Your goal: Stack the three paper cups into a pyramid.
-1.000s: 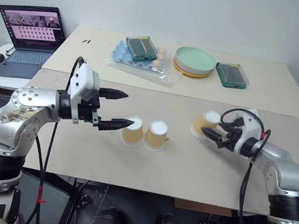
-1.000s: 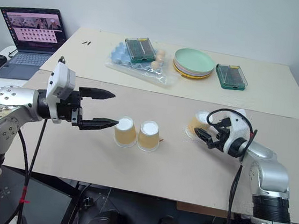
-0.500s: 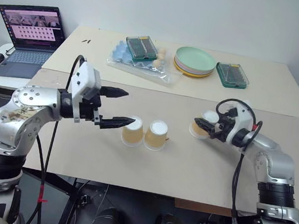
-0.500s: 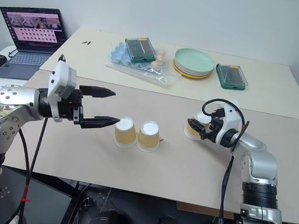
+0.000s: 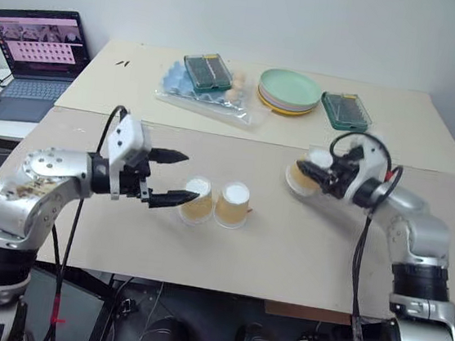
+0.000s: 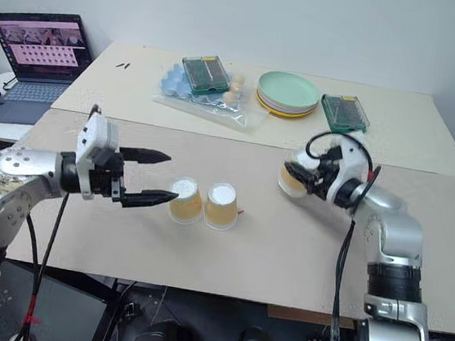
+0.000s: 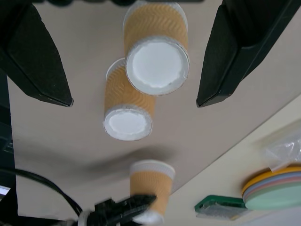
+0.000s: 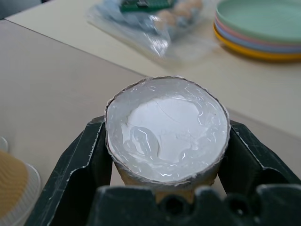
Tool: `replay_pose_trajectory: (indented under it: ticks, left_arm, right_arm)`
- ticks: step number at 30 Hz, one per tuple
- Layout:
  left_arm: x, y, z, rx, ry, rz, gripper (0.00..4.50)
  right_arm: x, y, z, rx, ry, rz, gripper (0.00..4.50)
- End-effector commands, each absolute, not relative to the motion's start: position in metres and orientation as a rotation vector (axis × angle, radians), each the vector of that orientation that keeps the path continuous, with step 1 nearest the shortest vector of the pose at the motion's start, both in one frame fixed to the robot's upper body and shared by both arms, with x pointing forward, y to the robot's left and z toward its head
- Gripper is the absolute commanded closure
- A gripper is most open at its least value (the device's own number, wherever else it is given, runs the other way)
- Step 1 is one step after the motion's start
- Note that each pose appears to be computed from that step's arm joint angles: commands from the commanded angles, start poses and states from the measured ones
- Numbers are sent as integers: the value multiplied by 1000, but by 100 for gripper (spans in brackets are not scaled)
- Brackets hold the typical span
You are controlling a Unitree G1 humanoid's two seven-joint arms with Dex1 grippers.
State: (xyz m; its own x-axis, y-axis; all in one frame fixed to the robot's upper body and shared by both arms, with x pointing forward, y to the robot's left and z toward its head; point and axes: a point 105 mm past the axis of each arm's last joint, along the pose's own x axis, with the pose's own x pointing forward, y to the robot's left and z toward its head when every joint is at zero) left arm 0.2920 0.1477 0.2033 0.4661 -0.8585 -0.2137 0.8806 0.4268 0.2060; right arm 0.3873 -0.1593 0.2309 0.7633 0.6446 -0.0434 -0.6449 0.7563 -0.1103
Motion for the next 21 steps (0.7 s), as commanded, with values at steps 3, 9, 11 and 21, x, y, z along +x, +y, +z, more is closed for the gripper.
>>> replay_pose_trajectory:
  ticks: [3, 9, 11, 21]
  left_arm:
    - [286, 158, 213, 348, 37, -1028, 0]
    - [278, 164, 206, 350, 64, -1008, 0]
    - [277, 162, 205, 347, 63, -1009, 0]
    - [273, 158, 205, 335, 60, -1016, 0]
  right_arm:
    - [370, -117, 291, -199, -120, 929, 167]
    - [316, -46, 323, -216, -66, 1422, 167]
    - [309, -40, 323, -192, -15, 1498, 167]
    - [310, -28, 292, -250, 120, 1557, 167]
